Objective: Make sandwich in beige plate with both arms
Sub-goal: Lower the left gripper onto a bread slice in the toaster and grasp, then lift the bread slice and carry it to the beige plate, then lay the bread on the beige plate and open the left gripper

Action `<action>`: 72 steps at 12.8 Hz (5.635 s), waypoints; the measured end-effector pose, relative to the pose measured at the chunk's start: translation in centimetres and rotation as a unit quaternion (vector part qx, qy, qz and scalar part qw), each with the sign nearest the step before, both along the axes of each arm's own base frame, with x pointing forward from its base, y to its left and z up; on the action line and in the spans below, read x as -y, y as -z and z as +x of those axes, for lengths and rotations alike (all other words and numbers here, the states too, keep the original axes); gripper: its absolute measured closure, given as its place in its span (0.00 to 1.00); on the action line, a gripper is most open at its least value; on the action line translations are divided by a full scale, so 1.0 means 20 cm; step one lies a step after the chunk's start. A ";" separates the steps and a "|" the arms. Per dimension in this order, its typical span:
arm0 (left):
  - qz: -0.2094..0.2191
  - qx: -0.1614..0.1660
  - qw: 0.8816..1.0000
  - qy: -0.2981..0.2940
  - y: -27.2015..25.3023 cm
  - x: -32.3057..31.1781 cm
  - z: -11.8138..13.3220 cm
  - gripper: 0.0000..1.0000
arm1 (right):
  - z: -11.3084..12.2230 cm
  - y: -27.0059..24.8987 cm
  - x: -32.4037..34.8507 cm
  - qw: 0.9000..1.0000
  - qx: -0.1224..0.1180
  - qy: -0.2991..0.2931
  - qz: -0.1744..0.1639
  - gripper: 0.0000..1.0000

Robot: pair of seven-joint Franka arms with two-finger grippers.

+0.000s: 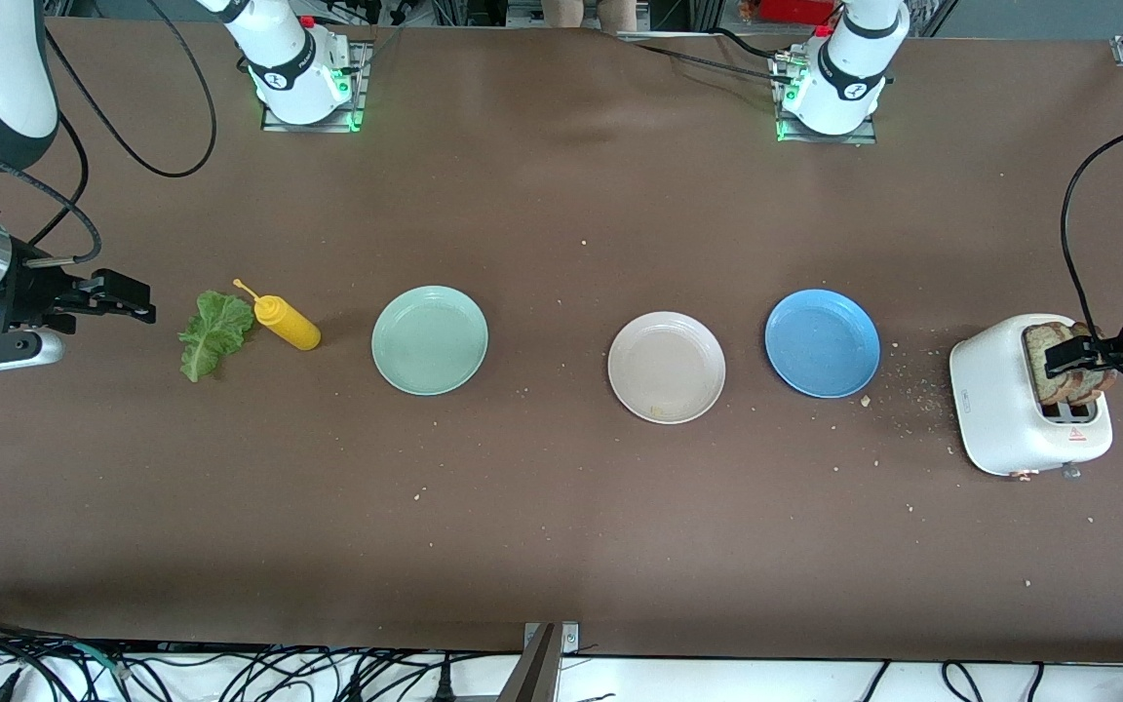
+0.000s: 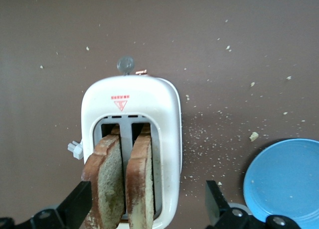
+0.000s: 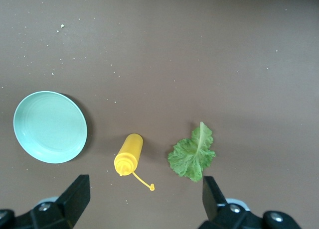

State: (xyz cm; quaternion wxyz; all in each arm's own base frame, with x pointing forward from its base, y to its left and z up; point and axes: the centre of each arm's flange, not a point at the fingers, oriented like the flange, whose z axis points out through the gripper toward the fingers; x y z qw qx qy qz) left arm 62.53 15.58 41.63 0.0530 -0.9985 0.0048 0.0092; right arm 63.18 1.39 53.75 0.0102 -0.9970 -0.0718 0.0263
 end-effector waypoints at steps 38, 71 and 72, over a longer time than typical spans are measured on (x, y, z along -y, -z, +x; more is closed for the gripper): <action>-0.270 -0.129 0.954 0.019 -0.22 1.56 0.03 0.92 | 0.00 0.00 0.00 1.000 0.000 0.000 0.000 0.00; -0.383 -0.074 0.910 0.141 0.86 1.72 0.18 0.00 | 0.04 0.18 0.04 0.977 -0.018 -0.199 0.073 0.00; -0.358 -0.070 0.920 0.145 0.77 1.73 0.19 0.00 | 0.04 0.20 0.08 0.969 -0.016 -0.228 0.096 0.00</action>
